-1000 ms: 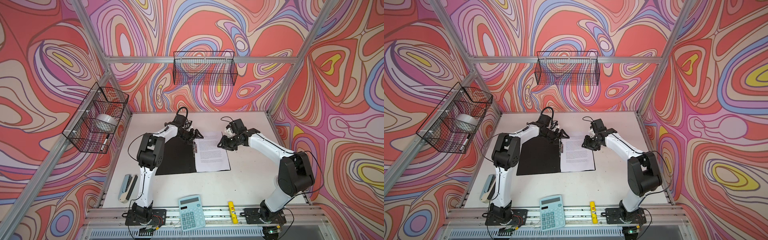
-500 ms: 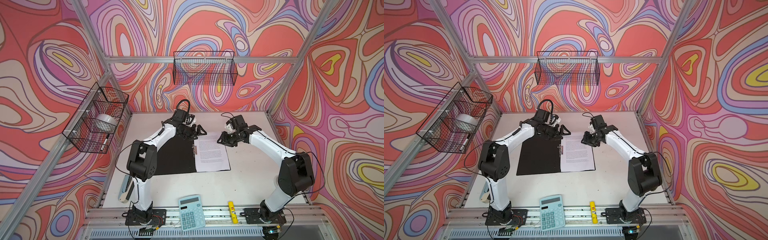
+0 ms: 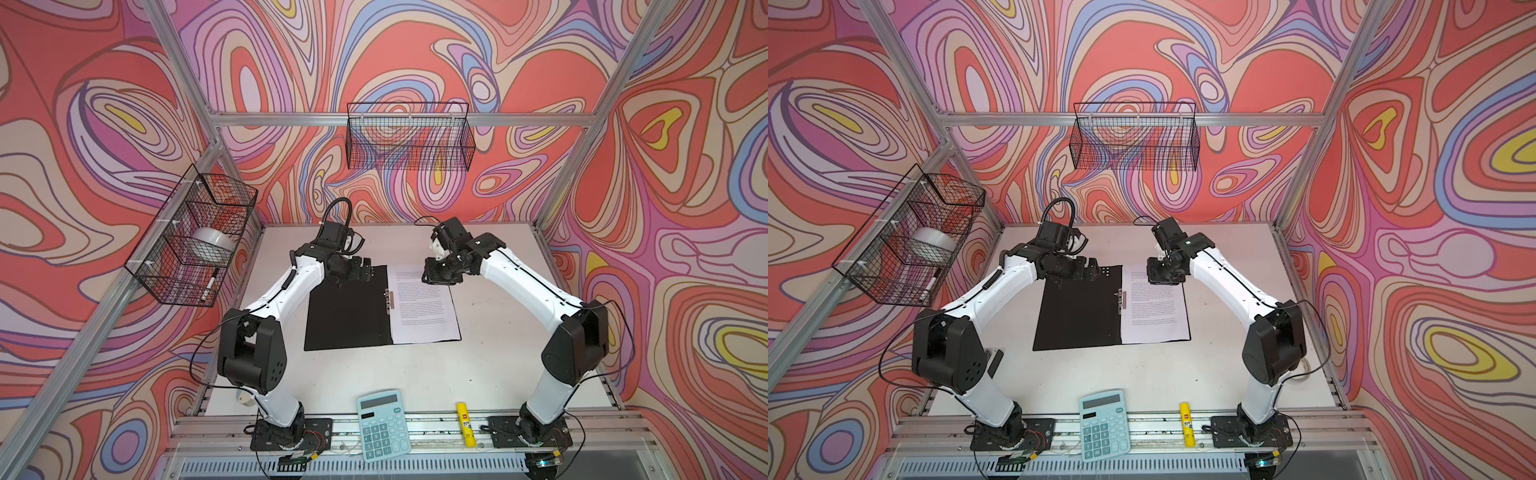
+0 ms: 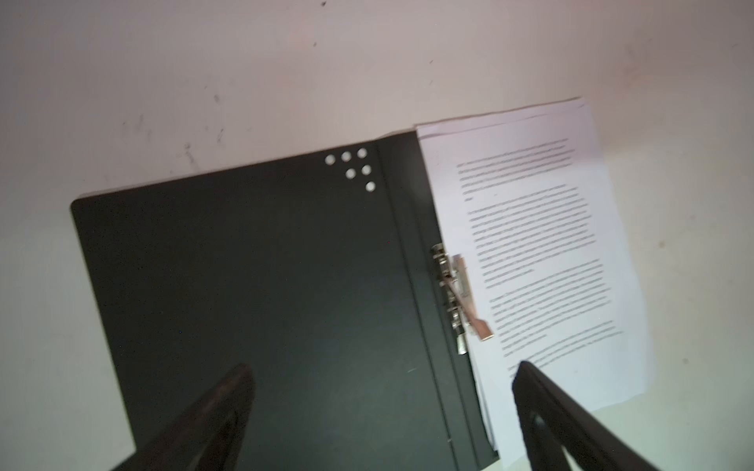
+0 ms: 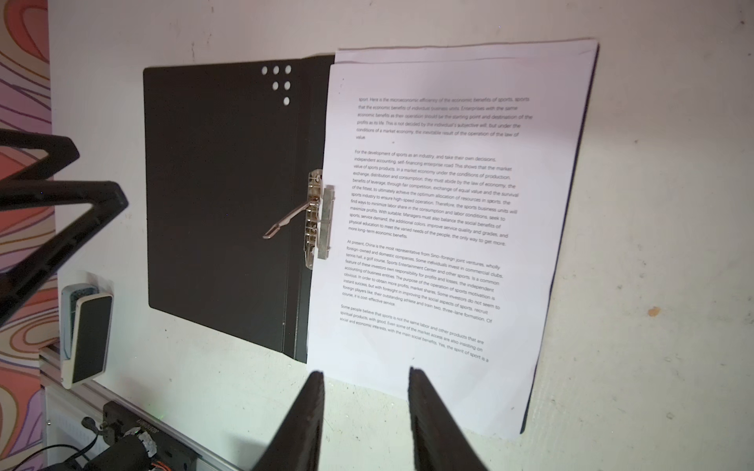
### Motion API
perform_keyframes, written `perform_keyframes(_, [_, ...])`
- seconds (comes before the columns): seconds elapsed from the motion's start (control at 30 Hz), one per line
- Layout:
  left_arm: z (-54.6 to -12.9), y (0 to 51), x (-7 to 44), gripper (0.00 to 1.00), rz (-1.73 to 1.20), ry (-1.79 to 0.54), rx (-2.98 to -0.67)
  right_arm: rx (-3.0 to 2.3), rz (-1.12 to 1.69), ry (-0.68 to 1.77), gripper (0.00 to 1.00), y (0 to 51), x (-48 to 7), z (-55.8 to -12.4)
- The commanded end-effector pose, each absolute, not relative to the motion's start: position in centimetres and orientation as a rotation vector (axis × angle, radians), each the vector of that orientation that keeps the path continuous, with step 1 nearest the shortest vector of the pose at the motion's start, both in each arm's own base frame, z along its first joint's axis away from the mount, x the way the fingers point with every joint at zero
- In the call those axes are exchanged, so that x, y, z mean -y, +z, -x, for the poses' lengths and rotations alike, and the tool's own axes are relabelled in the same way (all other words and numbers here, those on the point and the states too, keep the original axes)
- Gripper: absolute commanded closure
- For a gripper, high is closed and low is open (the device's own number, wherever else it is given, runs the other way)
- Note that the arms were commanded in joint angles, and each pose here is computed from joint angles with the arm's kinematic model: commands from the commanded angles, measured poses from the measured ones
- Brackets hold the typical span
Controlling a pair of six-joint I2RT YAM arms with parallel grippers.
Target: Put the files into the folder
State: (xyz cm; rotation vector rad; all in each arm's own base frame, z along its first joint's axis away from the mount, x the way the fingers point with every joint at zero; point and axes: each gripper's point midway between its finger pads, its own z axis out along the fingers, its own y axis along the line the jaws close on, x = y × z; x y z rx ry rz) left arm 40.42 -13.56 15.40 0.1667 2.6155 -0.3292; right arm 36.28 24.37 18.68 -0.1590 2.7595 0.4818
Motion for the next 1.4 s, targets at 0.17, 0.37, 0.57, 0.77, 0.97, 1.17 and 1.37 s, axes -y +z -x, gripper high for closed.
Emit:
perform_keyframes(0.17, [-36.8,13.9,8.9,0.00,-0.215,-0.175,-2.727,-2.811,0.263,0.283,0.63,18.2,-26.7,-36.3])
perform_keyframes(0.37, [-35.9,13.3,8.8,0.00,-0.254,-0.186,-2.761,-2.792,0.290,0.244,0.63,19.5,-29.1,-36.4])
perform_keyframes(0.57, [-35.4,13.8,9.0,0.00,-0.290,-0.210,-2.806,-2.780,0.312,0.203,0.63,19.6,-30.5,-36.5])
perform_keyframes(0.77, [-34.7,12.6,8.8,0.00,-0.226,-0.260,-2.837,-2.777,0.351,0.220,0.64,18.6,-32.4,-37.5])
perform_keyframes(0.97, [-34.2,10.9,9.4,0.07,-0.350,-0.292,-2.868,-2.755,0.408,0.215,0.67,17.1,-34.3,-39.1])
perform_keyframes(1.17, [-34.7,9.8,8.3,0.09,-0.460,-0.182,-2.824,-2.774,0.482,0.209,0.69,14.7,-35.5,-39.4])
perform_keyframes(1.37, [-34.8,8.9,7.9,0.10,-0.553,-0.133,-2.832,-2.798,0.568,0.241,0.75,13.1,-36.5,-39.0])
